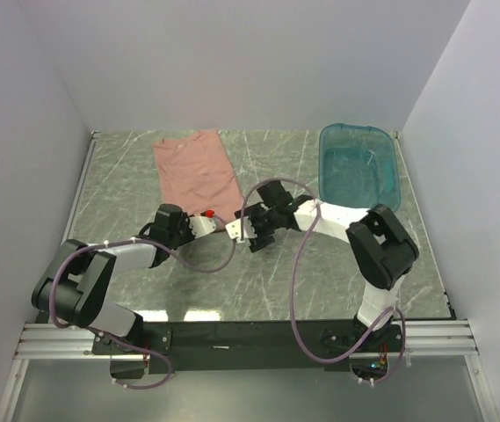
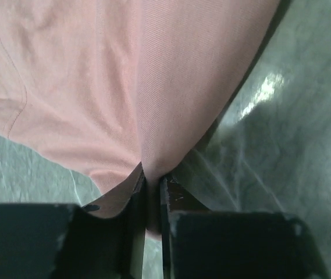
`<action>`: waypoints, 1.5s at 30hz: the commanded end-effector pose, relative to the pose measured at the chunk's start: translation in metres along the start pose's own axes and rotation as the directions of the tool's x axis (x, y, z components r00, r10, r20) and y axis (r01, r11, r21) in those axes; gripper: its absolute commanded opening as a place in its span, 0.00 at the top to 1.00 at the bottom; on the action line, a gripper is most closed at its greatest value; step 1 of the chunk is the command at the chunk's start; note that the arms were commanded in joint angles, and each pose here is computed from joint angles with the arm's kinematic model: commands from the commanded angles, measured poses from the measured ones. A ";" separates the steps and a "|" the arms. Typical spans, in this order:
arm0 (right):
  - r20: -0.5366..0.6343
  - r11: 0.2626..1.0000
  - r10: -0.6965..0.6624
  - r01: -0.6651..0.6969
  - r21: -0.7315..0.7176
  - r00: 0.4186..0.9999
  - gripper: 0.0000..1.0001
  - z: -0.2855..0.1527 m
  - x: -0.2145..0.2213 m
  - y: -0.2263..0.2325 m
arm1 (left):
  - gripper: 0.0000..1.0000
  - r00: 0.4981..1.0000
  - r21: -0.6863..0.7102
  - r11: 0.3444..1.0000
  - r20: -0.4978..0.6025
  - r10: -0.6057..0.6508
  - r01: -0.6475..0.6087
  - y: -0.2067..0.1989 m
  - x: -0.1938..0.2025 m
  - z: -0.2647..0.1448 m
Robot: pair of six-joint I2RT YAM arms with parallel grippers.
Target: Fold and stack the t-shirts
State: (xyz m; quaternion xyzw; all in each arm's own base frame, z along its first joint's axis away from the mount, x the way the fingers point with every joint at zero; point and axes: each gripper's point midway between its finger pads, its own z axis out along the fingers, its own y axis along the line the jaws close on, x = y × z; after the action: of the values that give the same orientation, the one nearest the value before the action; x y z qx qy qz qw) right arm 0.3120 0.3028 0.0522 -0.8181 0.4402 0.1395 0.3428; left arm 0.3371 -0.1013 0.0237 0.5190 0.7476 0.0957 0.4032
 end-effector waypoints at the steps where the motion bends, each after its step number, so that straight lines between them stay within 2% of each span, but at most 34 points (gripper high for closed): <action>1: -0.104 0.979 -0.120 0.135 0.150 0.987 0.22 0.010 0.013 -0.040 | 0.85 1.000 -0.022 1.000 0.019 0.003 -0.003 0.003 -0.003 -0.010; 8: -0.164 0.972 -0.120 0.150 0.183 0.979 0.25 0.032 0.031 -0.049 | 0.87 0.998 -0.011 1.000 0.066 0.006 -0.006 0.002 -0.013 -0.016; 11: -0.177 0.971 -0.145 0.175 0.165 0.973 0.33 0.043 0.035 -0.043 | 0.87 0.997 -0.001 1.000 0.076 0.002 -0.002 0.000 -0.014 -0.017; 12: -0.180 0.971 -0.150 0.179 0.158 0.972 0.42 0.045 0.036 -0.042 | 0.87 0.997 0.000 1.000 0.077 0.000 0.000 0.000 -0.014 -0.017; 14: -0.186 0.973 -0.154 0.181 0.142 0.970 0.53 0.050 0.041 -0.037 | 0.88 0.996 0.000 1.000 0.086 0.001 -0.001 0.000 -0.016 -0.018; 15: -0.168 0.973 -0.151 0.176 0.150 0.974 0.64 0.051 0.037 -0.038 | 0.88 0.996 0.001 1.000 0.089 -0.001 0.001 -0.001 -0.016 -0.018; 18: -0.171 0.969 -0.172 0.198 0.147 0.970 0.82 0.050 0.039 -0.036 | 0.91 0.996 0.012 1.000 0.093 0.002 -0.003 -0.004 -0.016 -0.019; 22: -0.156 0.969 -0.180 0.202 0.139 0.971 1.00 0.043 0.034 -0.031 | 0.96 0.994 0.028 1.000 0.105 0.006 -0.009 -0.007 -0.018 -0.021; 23: -0.136 0.971 -0.181 0.199 0.136 0.974 1.00 0.041 0.031 -0.029 | 1.00 0.993 0.041 0.999 0.115 0.010 -0.015 -0.009 -0.019 -0.022; 32: -0.026 0.984 -0.142 0.144 0.103 0.990 1.00 0.001 0.007 0.010 | 1.00 0.971 0.106 0.991 0.234 0.049 -0.076 -0.035 -0.042 -0.050; 35: 0.017 0.992 -0.109 0.107 0.068 0.994 1.00 -0.010 -0.004 0.029 | 1.00 0.967 0.176 0.979 0.246 0.062 -0.107 -0.060 -0.050 -0.058; 40: 0.087 0.997 -0.061 0.064 -0.034 0.994 1.00 -0.039 -0.031 0.079 | 1.00 0.958 0.359 0.920 0.283 0.051 -0.155 -0.117 -0.067 -0.085; 45: 0.101 0.999 0.004 0.002 -0.054 0.995 1.00 -0.069 -0.046 0.102 | 1.00 0.951 0.464 0.868 0.307 0.027 -0.175 -0.141 -0.091 -0.114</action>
State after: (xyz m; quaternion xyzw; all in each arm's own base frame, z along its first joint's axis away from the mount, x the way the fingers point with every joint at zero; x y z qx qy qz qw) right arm 0.2311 0.2565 0.0747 -0.8266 0.4023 0.1454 0.3657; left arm 0.1940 -0.1913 0.0449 0.6518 0.6536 -0.0960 0.3724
